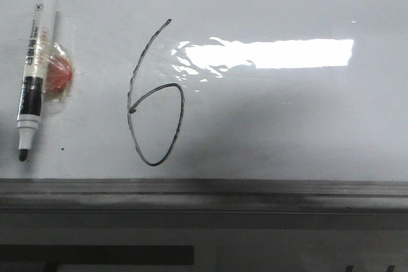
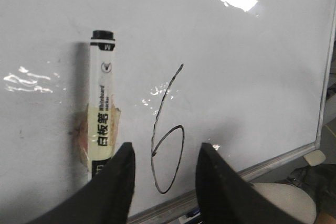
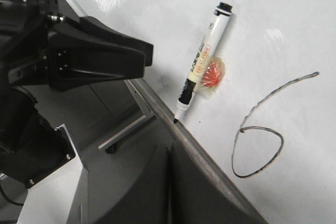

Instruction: Write number 6 on whiteboard

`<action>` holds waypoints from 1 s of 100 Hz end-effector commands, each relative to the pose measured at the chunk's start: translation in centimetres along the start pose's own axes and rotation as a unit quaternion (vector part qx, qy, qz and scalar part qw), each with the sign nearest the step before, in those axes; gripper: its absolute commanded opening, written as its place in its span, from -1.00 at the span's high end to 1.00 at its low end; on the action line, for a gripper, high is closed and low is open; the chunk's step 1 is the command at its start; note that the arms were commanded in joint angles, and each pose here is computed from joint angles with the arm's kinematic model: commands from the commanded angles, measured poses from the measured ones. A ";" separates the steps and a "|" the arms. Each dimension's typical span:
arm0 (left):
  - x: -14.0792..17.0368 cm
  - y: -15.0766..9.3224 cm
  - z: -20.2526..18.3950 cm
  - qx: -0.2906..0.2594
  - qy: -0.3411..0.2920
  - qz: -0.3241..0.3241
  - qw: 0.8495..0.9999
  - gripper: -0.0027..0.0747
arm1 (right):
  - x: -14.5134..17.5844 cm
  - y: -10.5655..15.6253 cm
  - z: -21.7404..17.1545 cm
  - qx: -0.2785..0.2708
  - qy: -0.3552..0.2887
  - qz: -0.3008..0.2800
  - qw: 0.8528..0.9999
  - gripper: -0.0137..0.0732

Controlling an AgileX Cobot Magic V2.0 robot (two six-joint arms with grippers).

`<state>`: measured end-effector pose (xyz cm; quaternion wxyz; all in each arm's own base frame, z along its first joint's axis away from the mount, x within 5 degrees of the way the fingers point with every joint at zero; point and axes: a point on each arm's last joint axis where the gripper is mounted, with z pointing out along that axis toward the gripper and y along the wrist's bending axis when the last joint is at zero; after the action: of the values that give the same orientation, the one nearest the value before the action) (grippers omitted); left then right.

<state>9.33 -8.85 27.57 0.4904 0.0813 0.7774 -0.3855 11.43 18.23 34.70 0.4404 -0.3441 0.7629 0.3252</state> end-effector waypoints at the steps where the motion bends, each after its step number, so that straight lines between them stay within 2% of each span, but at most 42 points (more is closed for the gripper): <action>1: -1.6 -0.8 -1.2 0.020 -0.059 0.015 0.998 0.43 | -1.1 0.0 -2.3 0.002 -0.087 -0.017 0.996 0.83; 15: -2.2 -1.2 -3.5 0.043 -0.109 0.060 0.991 0.99 | 1.0 -0.4 -4.5 0.009 -0.136 -0.042 0.990 0.83; 33: -2.0 -1.2 -6.2 0.059 -0.168 0.129 0.976 0.98 | 5.0 -1.2 -7.0 0.011 -0.220 -0.043 0.974 0.83; 52: 0.2 0.1 -7.5 0.066 -0.193 0.148 0.968 0.98 | 9.2 -2.0 -8.2 0.014 -0.281 -0.050 0.958 0.83; 73: 2.4 1.5 -7.3 0.062 -0.187 0.151 0.969 0.98 | 12.6 -2.7 -7.9 0.017 -0.271 -0.050 0.961 0.83; 100: 2.6 1.6 -7.2 0.061 -0.185 0.151 0.969 0.98 | 13.1 -2.8 -7.7 0.018 -0.264 -0.050 0.963 0.83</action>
<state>3.82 -3.72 24.66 0.6430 0.1697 0.6577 -0.3537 5.27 7.47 23.88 0.6080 -0.2896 0.6458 0.3599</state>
